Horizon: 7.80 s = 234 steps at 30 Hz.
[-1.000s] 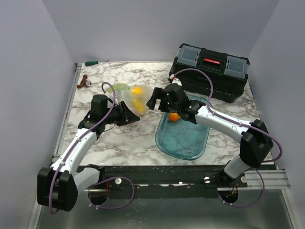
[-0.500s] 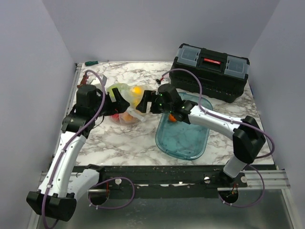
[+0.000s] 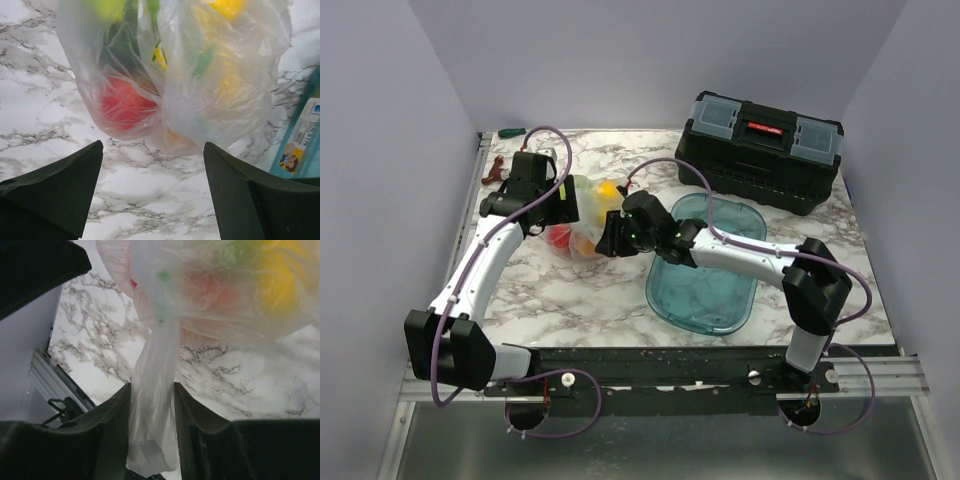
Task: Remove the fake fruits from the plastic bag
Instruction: Untie the plastic bag at the center of the board.
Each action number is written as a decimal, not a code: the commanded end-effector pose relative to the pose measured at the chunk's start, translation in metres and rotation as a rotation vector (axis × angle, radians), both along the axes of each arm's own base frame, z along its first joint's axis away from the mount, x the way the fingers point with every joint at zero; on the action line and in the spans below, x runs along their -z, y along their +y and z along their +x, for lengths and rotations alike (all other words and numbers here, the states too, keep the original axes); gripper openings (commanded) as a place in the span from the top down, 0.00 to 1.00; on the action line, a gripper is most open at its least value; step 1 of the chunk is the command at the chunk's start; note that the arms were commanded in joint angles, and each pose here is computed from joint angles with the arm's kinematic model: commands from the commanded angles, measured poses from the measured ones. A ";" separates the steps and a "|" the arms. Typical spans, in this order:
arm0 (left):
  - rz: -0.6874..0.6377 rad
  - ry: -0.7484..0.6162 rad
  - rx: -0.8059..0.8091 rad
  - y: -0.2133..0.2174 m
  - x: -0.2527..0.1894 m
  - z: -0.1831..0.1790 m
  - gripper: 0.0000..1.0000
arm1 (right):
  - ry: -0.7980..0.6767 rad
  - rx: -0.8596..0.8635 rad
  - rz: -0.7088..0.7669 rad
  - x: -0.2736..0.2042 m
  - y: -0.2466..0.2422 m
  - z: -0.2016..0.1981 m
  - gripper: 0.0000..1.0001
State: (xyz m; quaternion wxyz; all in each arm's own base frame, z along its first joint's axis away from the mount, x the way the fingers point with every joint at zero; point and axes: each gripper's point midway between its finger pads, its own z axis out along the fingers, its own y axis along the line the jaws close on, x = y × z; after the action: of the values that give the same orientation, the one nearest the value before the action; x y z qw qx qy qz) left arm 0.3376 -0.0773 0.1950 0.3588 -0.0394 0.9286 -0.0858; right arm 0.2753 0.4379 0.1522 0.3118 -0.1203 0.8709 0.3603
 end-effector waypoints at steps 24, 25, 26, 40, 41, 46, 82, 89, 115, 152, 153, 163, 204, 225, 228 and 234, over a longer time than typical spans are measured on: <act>0.106 0.163 0.013 0.011 0.063 -0.008 0.36 | 0.009 -0.006 -0.022 0.017 -0.021 -0.026 0.95; 0.108 0.171 0.013 0.011 0.065 -0.008 0.35 | 0.004 -0.008 -0.019 0.015 -0.021 -0.026 0.94; 0.109 0.177 0.012 0.011 0.068 -0.007 0.34 | 0.001 -0.007 -0.020 0.013 -0.021 -0.025 0.93; 0.055 0.206 0.074 -0.004 0.074 -0.004 0.75 | -0.226 0.154 -0.175 -0.043 -0.041 0.027 0.52; 0.048 0.200 0.079 -0.005 0.072 -0.004 0.79 | -0.231 0.153 -0.178 -0.046 -0.037 0.030 0.49; 0.027 0.172 0.098 -0.010 0.066 -0.004 0.92 | -0.225 0.150 -0.157 -0.041 -0.015 0.043 0.48; -0.083 0.112 0.174 -0.033 0.049 -0.013 1.00 | -0.190 0.346 -0.291 0.013 0.006 0.094 0.90; -0.057 0.086 0.138 -0.025 0.045 -0.012 1.00 | -0.177 0.262 -0.063 -0.030 0.021 0.076 0.99; -0.026 -0.109 0.073 -0.009 0.007 -0.015 0.94 | 0.275 -0.068 0.798 -0.074 -0.001 0.040 0.99; 0.261 -0.173 0.293 -0.037 0.010 -0.016 0.51 | 0.224 -0.150 0.578 -0.055 -0.001 0.054 0.99; 0.254 -0.189 0.289 -0.037 0.007 -0.017 0.60 | 0.214 -0.135 0.553 -0.052 -0.003 0.056 0.99; 0.142 -0.274 0.301 -0.048 -0.009 -0.028 1.00 | -0.036 0.234 0.032 -0.034 -0.057 0.071 0.34; 0.187 -0.287 0.139 -0.023 -0.014 -0.026 1.00 | -0.186 0.137 0.231 -0.091 -0.003 0.017 0.99; 0.228 -0.340 -0.045 0.013 -0.029 -0.028 1.00 | 0.089 -0.020 0.775 -0.101 -0.066 0.030 0.99; 0.207 -0.356 -0.013 0.008 -0.033 -0.031 1.00 | 0.118 -0.036 0.783 -0.094 -0.063 0.030 0.99; 0.130 -0.408 0.033 -0.003 -0.044 -0.040 1.00 | 0.124 -0.017 0.766 -0.086 -0.063 0.033 0.99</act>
State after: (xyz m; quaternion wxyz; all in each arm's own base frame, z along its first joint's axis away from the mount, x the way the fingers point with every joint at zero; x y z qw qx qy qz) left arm 0.3019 -0.0792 0.2228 0.5088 0.0179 0.8606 -0.0137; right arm 0.3093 0.3766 0.2341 0.2780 0.0272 0.6998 0.6574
